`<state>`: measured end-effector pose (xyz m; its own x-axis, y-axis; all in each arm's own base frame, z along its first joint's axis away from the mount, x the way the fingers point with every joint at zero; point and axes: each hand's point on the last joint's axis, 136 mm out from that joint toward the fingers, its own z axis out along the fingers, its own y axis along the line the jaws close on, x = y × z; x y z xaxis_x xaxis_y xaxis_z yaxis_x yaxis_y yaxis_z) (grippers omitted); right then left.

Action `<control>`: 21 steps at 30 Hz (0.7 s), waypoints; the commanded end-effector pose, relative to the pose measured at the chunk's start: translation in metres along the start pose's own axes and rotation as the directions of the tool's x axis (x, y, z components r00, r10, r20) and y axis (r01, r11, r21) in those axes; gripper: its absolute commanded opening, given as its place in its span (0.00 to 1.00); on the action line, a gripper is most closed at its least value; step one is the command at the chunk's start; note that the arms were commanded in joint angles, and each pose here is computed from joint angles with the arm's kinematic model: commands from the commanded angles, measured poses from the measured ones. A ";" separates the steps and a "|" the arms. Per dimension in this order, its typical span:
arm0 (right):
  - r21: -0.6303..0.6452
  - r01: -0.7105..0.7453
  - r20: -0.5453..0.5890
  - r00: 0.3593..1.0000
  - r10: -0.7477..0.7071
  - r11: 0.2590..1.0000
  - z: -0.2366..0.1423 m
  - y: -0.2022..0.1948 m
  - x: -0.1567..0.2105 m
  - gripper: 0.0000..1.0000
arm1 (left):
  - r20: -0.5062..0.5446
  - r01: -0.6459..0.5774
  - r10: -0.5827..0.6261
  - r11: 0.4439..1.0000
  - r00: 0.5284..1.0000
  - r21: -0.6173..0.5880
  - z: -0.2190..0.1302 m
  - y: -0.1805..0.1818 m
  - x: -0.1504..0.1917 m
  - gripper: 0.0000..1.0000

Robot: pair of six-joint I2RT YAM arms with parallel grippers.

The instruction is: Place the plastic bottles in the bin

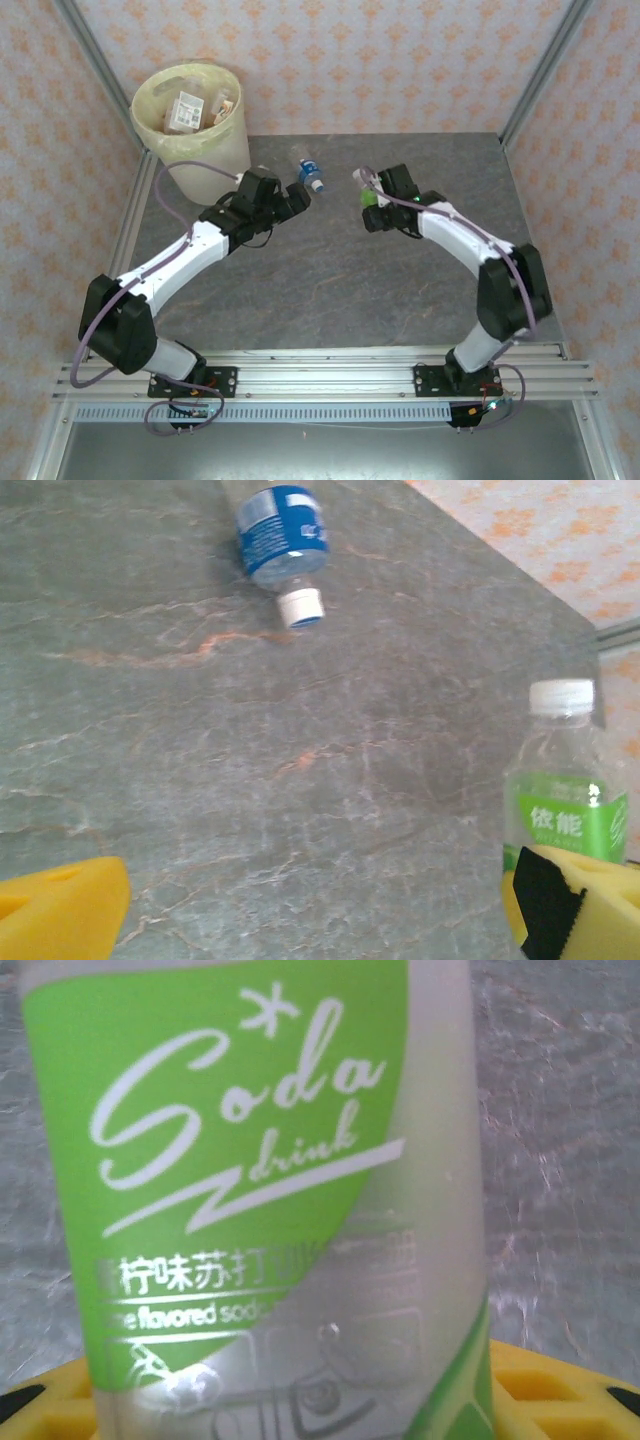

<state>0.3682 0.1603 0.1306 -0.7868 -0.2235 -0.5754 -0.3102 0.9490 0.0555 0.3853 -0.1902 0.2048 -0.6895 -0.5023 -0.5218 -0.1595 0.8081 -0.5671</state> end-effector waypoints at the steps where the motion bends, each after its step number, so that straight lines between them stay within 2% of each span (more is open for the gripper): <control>1: -0.074 -0.058 0.065 0.996 0.062 0.996 -0.018 0.014 0.004 0.41 | -0.019 -0.094 0.095 0.993 0.995 0.072 -0.001 -0.028 0.003 1.00; 4: -0.135 -0.062 0.118 0.990 0.078 0.989 -0.035 0.025 0.009 0.41 | -0.044 -0.139 0.145 0.983 0.988 0.120 0.000 -0.049 0.012 1.00; 10: -0.263 -0.049 0.181 0.978 0.099 0.964 -0.053 0.049 0.009 0.41 | -0.153 -0.127 0.194 0.921 0.969 0.368 -0.001 -0.109 0.036 1.00; 13: -0.289 -0.037 0.207 0.973 0.100 0.957 -0.058 0.055 0.004 0.41 | -0.129 -0.172 0.250 0.885 0.960 0.433 -0.005 -0.128 0.045 1.00; 16: -0.345 -0.006 0.218 0.972 0.086 0.939 -0.065 0.068 -0.002 0.41 | -0.122 -0.196 0.280 0.867 0.952 0.458 -0.007 -0.140 0.049 1.00; 21: -0.462 0.057 0.258 0.963 0.073 0.885 -0.077 0.094 -0.011 0.42 | -0.158 -0.184 0.277 0.879 0.948 0.439 0.008 -0.142 0.056 1.00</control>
<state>0.3100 0.2140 0.1775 -0.6956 -0.1102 -0.7099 -0.4801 0.8065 0.3452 0.3697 -0.3257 0.2420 -0.8189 -0.2162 -0.5317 0.2552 0.6927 -0.6746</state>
